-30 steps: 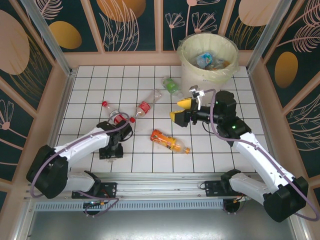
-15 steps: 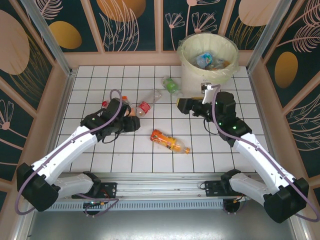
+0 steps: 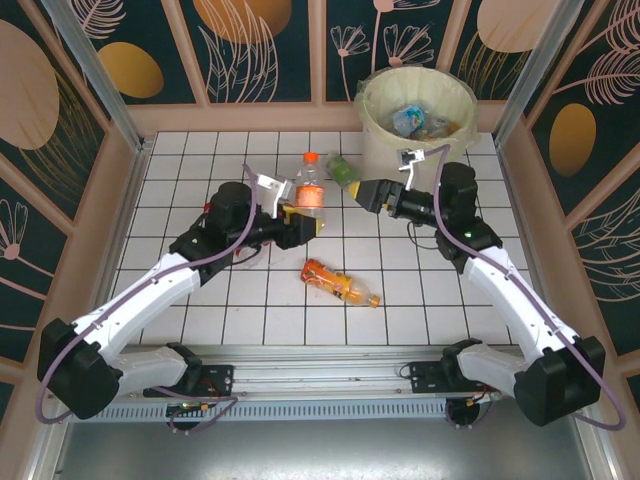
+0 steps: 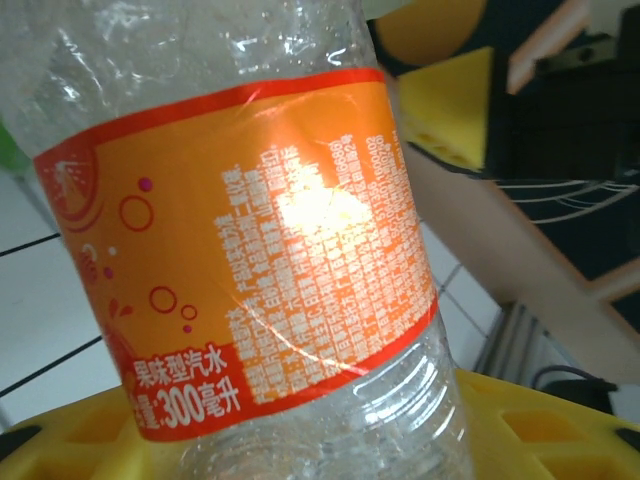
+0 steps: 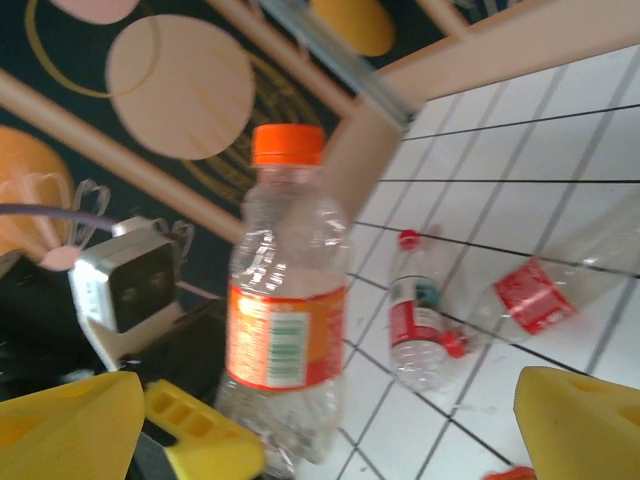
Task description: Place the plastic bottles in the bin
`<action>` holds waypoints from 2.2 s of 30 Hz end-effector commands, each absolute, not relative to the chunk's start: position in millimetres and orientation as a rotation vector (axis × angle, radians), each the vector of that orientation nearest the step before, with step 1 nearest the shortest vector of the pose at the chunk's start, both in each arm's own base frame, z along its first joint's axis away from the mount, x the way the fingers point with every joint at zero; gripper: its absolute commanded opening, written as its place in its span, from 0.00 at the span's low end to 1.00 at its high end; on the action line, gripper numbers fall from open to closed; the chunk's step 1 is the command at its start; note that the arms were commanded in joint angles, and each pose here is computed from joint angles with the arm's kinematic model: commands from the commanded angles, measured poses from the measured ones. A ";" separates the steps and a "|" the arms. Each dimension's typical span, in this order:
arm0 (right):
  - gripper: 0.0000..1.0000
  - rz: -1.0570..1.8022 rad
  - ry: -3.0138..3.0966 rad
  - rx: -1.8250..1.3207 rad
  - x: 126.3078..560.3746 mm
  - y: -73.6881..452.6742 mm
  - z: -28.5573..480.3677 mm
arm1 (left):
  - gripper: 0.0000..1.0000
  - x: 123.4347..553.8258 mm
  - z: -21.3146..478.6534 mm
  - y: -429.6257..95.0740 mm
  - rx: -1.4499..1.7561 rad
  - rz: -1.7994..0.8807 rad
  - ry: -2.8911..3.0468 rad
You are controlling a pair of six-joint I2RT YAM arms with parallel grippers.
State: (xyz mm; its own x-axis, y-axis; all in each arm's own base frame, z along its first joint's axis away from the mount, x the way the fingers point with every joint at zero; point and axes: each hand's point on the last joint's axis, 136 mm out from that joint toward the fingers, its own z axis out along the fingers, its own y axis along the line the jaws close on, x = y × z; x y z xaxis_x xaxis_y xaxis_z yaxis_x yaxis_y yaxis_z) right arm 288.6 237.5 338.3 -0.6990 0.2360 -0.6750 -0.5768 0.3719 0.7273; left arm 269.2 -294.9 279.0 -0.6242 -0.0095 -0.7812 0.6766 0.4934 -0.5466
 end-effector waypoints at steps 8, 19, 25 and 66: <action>0.94 1.608 1.775 -0.517 280.3 266.0 378.2 | 0.54 248.8 321.9 -331.3 0.755 -1.418 1.726; 0.78 1.683 1.770 -0.593 279.5 287.4 373.1 | 0.53 250.5 313.6 -338.6 0.760 -1.452 1.744; 0.65 1.676 1.775 -0.588 282.4 288.2 373.6 | 0.52 252.3 320.8 -342.2 0.774 -1.460 1.730; 0.58 0.500 1.594 -0.103 403.6 116.8 488.8 | 0.99 278.0 353.7 -289.4 0.510 -1.079 1.742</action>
State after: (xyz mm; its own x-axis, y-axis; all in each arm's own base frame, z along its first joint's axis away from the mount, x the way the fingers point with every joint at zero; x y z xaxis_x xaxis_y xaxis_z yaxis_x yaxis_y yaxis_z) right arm 385.0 134.4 486.2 -0.1365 0.2690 -0.9534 -0.4495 0.8408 0.3016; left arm 281.3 -289.2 333.1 -0.4479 -0.1256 -0.8852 0.7247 0.5288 -0.4417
